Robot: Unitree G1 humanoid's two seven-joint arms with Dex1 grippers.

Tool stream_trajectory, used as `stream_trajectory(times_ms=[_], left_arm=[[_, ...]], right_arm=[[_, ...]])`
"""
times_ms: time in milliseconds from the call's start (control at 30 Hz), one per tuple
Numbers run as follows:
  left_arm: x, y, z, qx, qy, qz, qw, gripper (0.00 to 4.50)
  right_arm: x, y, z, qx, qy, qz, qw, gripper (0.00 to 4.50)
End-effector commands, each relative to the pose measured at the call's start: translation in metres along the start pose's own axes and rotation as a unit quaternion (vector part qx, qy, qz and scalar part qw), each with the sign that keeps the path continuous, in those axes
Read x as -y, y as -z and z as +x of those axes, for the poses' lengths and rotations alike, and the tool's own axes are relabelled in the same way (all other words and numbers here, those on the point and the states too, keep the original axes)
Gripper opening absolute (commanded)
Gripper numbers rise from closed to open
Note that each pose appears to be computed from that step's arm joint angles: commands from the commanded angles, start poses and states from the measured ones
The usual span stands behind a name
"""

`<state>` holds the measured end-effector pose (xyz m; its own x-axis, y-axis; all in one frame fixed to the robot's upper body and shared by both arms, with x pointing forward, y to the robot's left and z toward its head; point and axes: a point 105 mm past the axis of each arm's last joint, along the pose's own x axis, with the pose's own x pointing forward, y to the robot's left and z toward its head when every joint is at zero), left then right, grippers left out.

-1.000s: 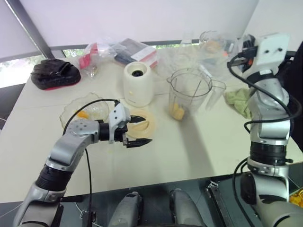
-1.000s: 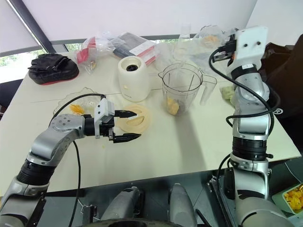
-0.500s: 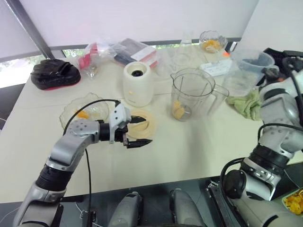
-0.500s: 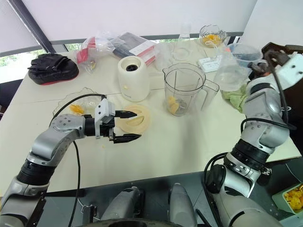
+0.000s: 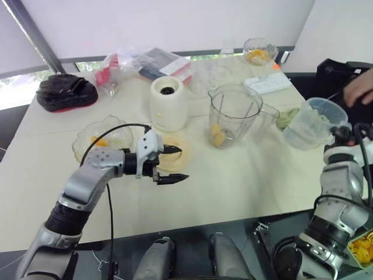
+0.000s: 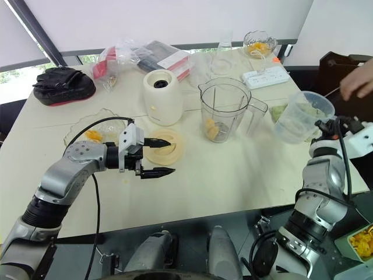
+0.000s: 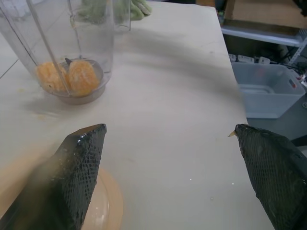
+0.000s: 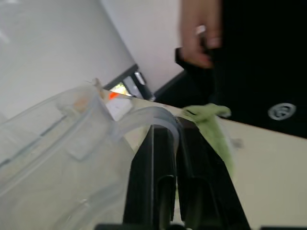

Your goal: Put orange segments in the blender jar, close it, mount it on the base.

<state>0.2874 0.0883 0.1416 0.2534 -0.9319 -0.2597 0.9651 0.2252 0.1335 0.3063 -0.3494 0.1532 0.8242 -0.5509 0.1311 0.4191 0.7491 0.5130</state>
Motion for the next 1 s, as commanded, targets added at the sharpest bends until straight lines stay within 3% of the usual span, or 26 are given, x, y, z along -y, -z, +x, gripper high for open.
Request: stream_trajectory(times_ms=[33, 433, 800, 1000], left_arm=[[-0.001, -0.009, -0.005, 0.004, -0.005, 0.021, 1.000, 4.50], [0.002, -0.007, -0.009, 0.001, -0.015, 0.018, 1.000, 4.50], [0.007, -0.004, -0.010, -0.003, -0.014, 0.016, 1.000, 4.50], [0.006, -0.003, -0.010, -0.007, -0.014, 0.018, 1.000, 4.50]], right_arm=[[-0.005, -0.011, 0.000, 0.048, -0.023, 0.009, 0.999, 0.03], [0.012, 0.040, 0.011, 0.027, -0.029, -0.031, 0.999, 0.03], [0.014, 0.035, 0.022, 0.052, -0.036, -0.048, 0.997, 0.03], [0.021, 0.054, 0.017, 0.029, -0.030, -0.057, 0.997, 0.03]])
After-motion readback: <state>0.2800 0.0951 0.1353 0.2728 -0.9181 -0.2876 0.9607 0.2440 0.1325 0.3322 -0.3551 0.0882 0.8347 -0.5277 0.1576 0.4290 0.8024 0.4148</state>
